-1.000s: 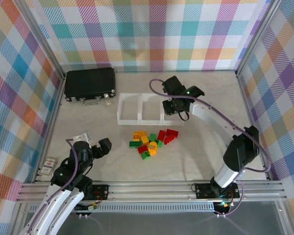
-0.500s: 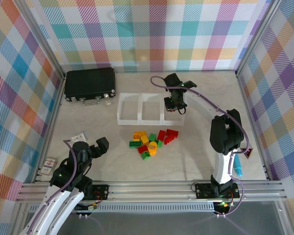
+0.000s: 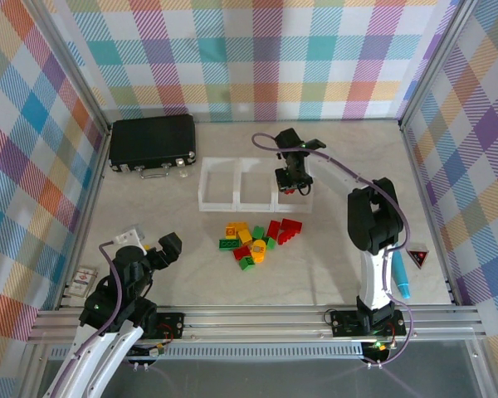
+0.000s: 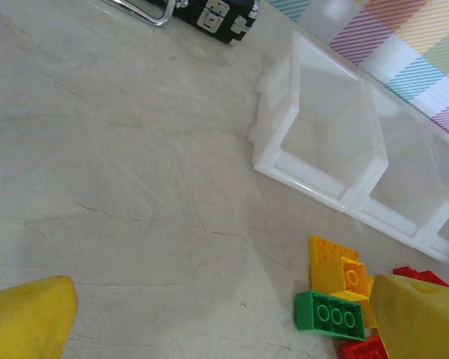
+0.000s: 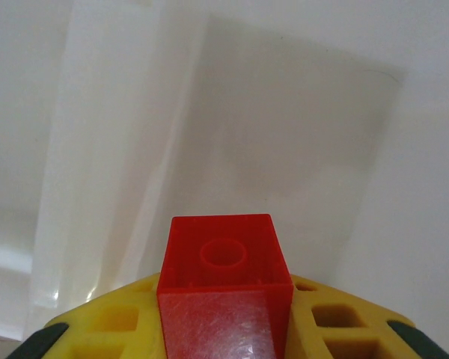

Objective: Sort the legos into containers by color
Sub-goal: Place the lego in the container, then pick up the lego from the center of the table.

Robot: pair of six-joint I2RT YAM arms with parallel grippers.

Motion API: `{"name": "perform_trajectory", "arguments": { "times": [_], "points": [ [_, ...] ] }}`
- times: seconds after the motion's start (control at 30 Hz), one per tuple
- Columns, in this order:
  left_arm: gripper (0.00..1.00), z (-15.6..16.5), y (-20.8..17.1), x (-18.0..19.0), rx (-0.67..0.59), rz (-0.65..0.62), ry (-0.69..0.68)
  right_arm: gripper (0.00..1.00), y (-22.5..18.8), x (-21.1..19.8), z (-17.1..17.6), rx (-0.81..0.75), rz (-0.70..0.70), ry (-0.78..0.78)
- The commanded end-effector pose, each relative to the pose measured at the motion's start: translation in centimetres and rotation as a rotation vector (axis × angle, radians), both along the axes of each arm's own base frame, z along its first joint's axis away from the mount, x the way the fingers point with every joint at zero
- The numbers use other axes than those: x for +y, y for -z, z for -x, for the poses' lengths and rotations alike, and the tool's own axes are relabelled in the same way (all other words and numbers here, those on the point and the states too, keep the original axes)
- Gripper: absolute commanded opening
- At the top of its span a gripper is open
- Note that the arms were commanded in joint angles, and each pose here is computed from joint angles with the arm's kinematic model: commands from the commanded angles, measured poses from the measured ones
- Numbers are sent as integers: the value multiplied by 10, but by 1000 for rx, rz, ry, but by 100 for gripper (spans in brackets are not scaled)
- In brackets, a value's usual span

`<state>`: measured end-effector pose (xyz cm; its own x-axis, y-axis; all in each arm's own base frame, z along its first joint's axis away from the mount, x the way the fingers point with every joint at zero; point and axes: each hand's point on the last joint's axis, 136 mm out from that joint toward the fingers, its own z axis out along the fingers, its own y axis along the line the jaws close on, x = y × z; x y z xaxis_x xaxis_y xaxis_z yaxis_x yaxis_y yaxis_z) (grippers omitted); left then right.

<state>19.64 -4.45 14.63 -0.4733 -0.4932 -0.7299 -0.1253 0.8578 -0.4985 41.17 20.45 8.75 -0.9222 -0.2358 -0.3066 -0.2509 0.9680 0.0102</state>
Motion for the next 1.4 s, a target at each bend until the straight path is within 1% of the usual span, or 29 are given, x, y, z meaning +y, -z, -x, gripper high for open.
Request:
{"name": "perform_trajectory", "arguments": {
  "times": [0.0, 0.2, 0.4, 0.57, 0.63, 0.77, 0.83, 0.9, 1.0, 1.1, 1.17, 1.27, 1.37],
  "points": [
    [100, 1, -1, -11, 19, 27, 49, 33, -4, 5, -7, -8, -25, -5],
    [100, -2, 2, -17, 77, 21, 70, 42, -8, 3, -4, -2, -22, -3],
    [100, -7, 8, -21, 130, 4, 81, 46, -18, 1, -2, -14, -22, -5],
    [100, -8, 9, -25, 143, 8, 96, 47, -39, -2, 5, -39, -33, 3],
    [100, -8, 8, -26, 143, 11, 99, 51, -50, -6, 13, -43, -48, 25],
    [100, -8, 9, -26, 143, -1, 109, 59, -61, -17, 39, -29, -89, 134],
    [100, -8, 10, -25, 145, -16, 108, 67, -59, -24, 56, -19, -122, 229],
    [100, -9, 11, -26, 141, -19, 112, 70, -51, -31, 75, -1, -150, 321],
    [100, -11, 11, -27, 132, -12, 115, 73, -45, -41, 102, -9, -136, 440],
    [100, -12, 11, -31, 127, -9, 137, 73, -37, -34, 124, -22, -165, 519],
    [100, -13, 10, -33, 125, -10, 146, 73, -33, -32, 135, -32, -150, 561],
    [100, -12, 10, -35, 124, -14, 161, 73, -27, -27, 143, -48, -137, 606],
    [100, -11, 12, -34, 126, -21, 163, 73, -21, -21, 145, -45, -154, 645]
  ]
}}
